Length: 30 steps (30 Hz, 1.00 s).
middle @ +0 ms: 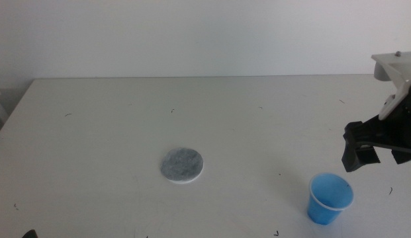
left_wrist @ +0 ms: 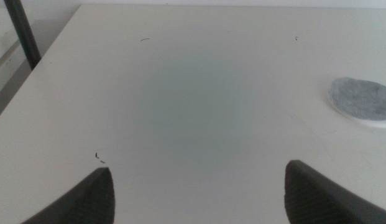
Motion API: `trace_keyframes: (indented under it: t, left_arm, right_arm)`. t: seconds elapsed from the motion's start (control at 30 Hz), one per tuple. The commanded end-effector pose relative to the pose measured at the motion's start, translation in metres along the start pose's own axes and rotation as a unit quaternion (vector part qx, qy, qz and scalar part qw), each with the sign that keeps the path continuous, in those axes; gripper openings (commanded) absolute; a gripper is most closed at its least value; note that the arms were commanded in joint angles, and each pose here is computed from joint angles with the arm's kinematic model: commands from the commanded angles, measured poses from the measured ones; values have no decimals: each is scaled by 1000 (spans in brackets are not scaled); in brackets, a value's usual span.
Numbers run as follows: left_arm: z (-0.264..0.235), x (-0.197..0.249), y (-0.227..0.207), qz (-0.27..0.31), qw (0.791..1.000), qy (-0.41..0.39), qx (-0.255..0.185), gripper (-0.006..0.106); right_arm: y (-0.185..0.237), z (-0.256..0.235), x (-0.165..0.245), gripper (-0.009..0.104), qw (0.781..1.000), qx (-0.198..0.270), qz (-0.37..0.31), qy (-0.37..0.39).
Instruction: Place an empty cup on a cup mat.
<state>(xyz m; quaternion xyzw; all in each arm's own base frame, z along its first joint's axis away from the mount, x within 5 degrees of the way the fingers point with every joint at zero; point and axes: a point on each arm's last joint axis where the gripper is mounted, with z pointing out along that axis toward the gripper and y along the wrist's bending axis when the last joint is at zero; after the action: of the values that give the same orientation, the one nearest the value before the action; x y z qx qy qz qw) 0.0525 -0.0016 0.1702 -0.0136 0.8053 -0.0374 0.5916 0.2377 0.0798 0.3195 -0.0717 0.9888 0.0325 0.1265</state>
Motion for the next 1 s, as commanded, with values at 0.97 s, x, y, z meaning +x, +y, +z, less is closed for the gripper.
trace_keyframes:
  t: [0.97]
  left_arm:
    - [-2, -8, -1, -6, 999, -43, 5, 105]
  right_arm:
    - [-11, 128, -16, 53, 996, 28, 75, 49]
